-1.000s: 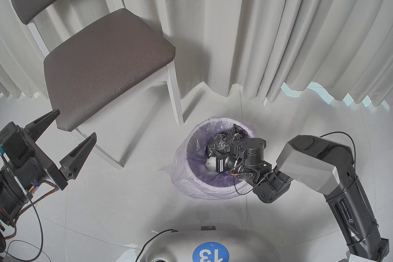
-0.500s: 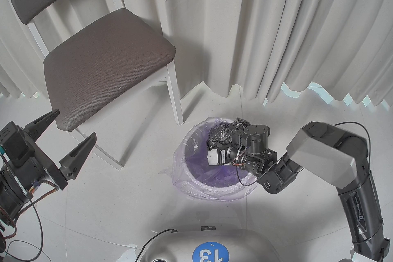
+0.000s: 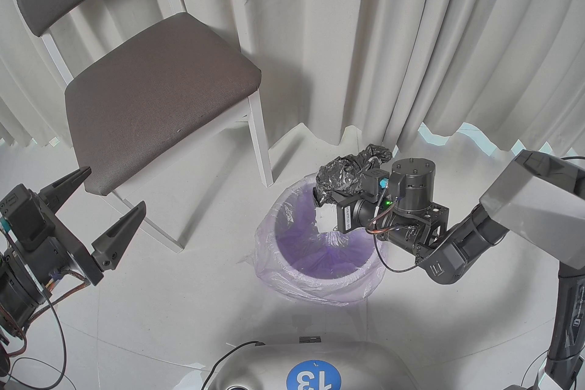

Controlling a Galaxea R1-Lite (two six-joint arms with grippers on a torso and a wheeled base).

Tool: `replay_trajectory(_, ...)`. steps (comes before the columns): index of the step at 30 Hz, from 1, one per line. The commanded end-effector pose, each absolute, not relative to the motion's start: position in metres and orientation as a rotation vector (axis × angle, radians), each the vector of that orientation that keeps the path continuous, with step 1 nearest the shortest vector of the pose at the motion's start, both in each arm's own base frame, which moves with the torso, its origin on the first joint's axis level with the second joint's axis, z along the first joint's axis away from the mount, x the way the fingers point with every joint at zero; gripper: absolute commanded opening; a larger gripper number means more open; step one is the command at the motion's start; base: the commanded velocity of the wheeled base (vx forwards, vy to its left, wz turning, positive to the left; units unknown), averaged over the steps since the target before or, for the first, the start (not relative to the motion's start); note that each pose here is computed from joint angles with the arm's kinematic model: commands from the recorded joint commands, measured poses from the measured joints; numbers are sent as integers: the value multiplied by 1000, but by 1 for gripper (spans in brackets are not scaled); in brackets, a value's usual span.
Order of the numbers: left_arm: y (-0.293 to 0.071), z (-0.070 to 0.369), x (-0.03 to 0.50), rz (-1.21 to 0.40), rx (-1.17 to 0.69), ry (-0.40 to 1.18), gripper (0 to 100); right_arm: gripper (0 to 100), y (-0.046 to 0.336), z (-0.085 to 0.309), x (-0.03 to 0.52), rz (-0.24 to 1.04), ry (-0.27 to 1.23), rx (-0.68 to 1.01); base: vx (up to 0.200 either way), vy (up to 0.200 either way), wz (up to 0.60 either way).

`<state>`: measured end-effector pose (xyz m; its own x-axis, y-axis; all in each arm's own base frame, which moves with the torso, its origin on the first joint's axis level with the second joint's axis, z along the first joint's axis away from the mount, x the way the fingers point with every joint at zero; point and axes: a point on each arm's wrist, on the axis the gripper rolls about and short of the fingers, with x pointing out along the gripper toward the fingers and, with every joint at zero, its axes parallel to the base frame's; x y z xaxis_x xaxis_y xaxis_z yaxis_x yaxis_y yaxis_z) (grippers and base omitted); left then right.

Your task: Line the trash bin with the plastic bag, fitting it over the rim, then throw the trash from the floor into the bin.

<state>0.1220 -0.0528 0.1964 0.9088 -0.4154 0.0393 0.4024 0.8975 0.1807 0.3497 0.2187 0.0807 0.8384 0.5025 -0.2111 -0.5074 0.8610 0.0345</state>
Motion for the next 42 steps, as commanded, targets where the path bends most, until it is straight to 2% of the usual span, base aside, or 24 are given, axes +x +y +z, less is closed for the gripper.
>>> replay_trajectory(1, -53, 195, 123, -425, 172, -71, 100, 0, 223, 101, 339, 557, 172, -10, 0, 0, 0)
replay_trajectory(22, -58, 189, 121, -466, 181, -48, 100, 0, 226, 108, 330, 575, 165, -12, 0, 0, 0)
replay_trajectory(23, -59, 189, 121, -470, 182, -50, 100, 100, 226, 107, 328, 578, 169, -14, 0, 0, 0)
replay_trajectory(42, -58, 190, 119, -470, 189, -58, 100, 100, 222, 120, 323, 579, 144, -6, 0, 0, 0)
